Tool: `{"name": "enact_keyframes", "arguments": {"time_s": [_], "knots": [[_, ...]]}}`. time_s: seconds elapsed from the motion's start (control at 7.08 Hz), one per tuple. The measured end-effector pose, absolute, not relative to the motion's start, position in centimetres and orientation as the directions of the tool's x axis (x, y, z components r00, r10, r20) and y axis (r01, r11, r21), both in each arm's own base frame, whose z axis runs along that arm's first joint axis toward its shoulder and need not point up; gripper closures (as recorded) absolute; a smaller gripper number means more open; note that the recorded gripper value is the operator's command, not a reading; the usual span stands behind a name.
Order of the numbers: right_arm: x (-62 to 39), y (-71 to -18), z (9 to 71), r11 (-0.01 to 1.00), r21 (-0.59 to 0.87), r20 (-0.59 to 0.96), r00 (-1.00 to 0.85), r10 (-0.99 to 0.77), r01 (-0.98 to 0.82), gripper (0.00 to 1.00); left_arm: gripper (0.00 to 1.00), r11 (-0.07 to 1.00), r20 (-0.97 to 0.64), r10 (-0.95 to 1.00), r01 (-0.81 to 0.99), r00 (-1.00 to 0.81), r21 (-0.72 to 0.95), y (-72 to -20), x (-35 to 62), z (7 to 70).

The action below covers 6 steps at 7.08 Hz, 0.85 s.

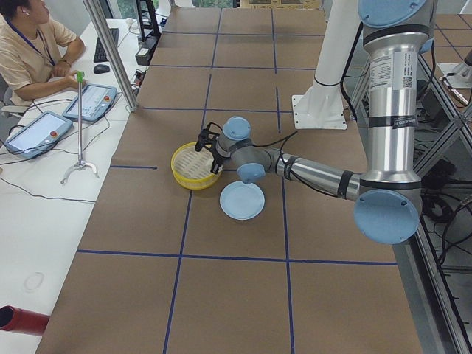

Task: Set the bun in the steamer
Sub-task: 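Carry the bun with the left gripper over the yellow steamer basket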

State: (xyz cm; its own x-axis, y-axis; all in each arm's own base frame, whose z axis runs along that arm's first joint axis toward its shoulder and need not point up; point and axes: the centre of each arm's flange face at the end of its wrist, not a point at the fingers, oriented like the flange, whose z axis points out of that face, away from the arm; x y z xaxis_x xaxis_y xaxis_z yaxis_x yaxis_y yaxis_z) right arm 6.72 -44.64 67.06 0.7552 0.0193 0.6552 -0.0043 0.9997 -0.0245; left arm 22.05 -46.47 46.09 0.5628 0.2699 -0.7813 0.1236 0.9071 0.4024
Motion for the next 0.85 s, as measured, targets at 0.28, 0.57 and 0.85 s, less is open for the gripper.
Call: {"name": "enact_keyframes", "arguments": {"time_s": [0.28,0.57,0.85], "knots": [[6.7,-44.6,67.1,1.000,-0.025,0.655,0.755,0.019,-0.004,0.00,0.66,0.937,-0.780,0.184,0.133,0.598,0.323,-52.9,25.9,42.3],[6.7,-44.6,67.1,1.000,-0.024,0.655,0.755,0.019,-0.004,0.00,0.66,0.962,-0.786,0.088,0.153,0.612,0.228,-57.1,30.1,42.3],[6.7,-44.6,67.1,1.000,-0.024,0.655,0.755,0.019,-0.004,0.00,0.64,0.976,-0.783,0.048,0.136,0.621,0.168,-57.0,33.6,43.7]]}}
